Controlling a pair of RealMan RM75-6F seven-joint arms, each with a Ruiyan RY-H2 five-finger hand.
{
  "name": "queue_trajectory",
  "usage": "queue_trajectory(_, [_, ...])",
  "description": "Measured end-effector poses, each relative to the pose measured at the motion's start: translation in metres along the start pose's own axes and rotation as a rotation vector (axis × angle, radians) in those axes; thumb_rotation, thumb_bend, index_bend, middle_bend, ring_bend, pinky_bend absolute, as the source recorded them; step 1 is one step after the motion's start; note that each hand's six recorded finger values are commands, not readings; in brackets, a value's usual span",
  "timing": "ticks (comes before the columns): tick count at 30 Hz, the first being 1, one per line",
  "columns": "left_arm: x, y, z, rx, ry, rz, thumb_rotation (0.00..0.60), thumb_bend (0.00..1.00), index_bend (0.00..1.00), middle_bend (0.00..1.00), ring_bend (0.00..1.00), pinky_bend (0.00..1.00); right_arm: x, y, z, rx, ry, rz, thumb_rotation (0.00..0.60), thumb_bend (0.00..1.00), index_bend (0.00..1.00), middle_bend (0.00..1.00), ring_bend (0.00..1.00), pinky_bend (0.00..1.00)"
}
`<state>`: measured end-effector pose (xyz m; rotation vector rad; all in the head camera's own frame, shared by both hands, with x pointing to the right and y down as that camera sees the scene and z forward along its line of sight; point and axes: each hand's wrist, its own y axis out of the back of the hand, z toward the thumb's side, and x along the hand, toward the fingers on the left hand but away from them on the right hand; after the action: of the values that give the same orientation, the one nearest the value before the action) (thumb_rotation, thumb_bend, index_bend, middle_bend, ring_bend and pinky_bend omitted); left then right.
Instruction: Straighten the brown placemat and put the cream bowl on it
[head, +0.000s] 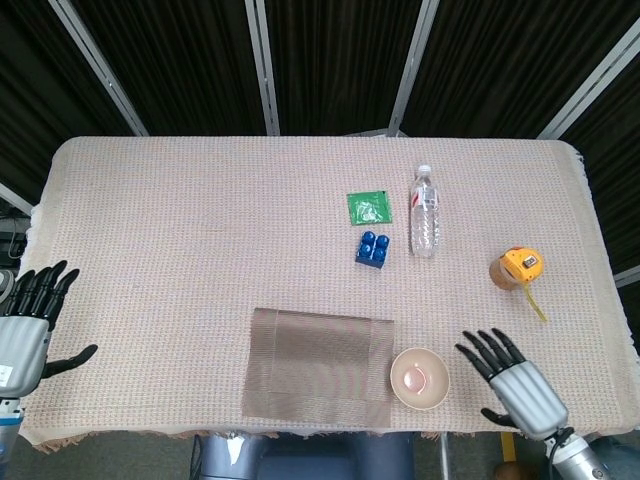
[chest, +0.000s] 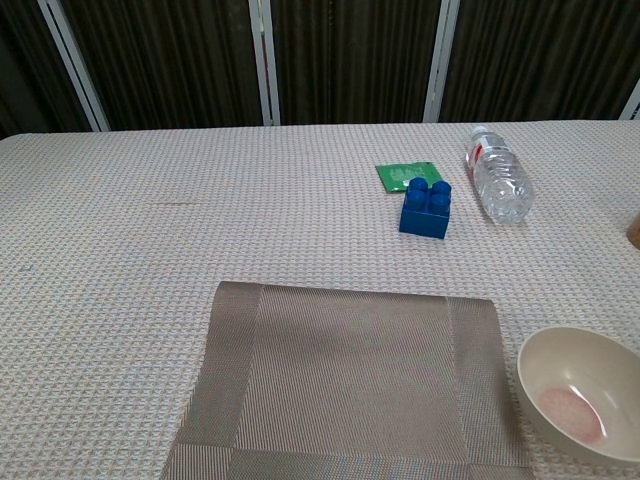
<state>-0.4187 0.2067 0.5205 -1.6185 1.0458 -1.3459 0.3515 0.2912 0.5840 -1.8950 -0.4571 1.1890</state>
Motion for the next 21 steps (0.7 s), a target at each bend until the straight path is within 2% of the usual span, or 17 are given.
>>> queue_trajectory(2, [0.001,-0.001,-0.001,0.004,0.006,0.000,0.600,0.00,0.00,0.00,0.00,0.00,-0.002,-0.013,0.008,0.030,0.062,0.050,0.600,0.00,0.11,0.00,0.00,0.00])
queue_trajectory(5, [0.002,-0.002,-0.001,0.009,0.011,0.001,0.600,0.00,0.00,0.00,0.00,0.00,-0.008,-0.024,0.016,0.066,0.103,0.072,0.600,0.00,0.13,0.00,0.00,0.00])
queue_trajectory(10, [0.002,-0.004,-0.003,0.016,0.021,-0.006,0.600,0.00,0.00,0.00,0.00,0.00,-0.022,-0.034,0.020,0.088,0.115,0.079,0.600,0.00,0.19,0.00,0.00,0.00])
queue_trajectory(13, [0.003,-0.004,-0.003,0.015,0.022,-0.001,0.600,0.00,0.00,0.00,0.00,0.00,-0.033,-0.038,0.020,0.106,0.110,0.078,0.600,0.01,0.31,0.00,0.00,0.00])
queue_trajectory(15, [0.003,-0.003,-0.003,0.014,0.021,0.003,0.600,0.00,0.00,0.00,0.00,0.00,-0.038,-0.041,0.020,0.113,0.108,0.076,0.600,0.08,0.40,0.00,0.00,0.00])
queue_trajectory(18, [0.003,-0.003,-0.003,0.012,0.023,0.003,0.600,0.00,0.00,0.00,0.00,0.00,-0.043,-0.045,0.021,0.115,0.106,0.085,0.600,0.27,0.53,0.00,0.00,0.00])
queue_trajectory(21, [0.003,-0.003,-0.004,0.009,0.026,0.002,0.600,0.00,0.00,0.00,0.00,0.00,-0.048,-0.049,0.023,0.101,0.106,0.084,0.600,0.40,0.65,0.00,0.00,0.00])
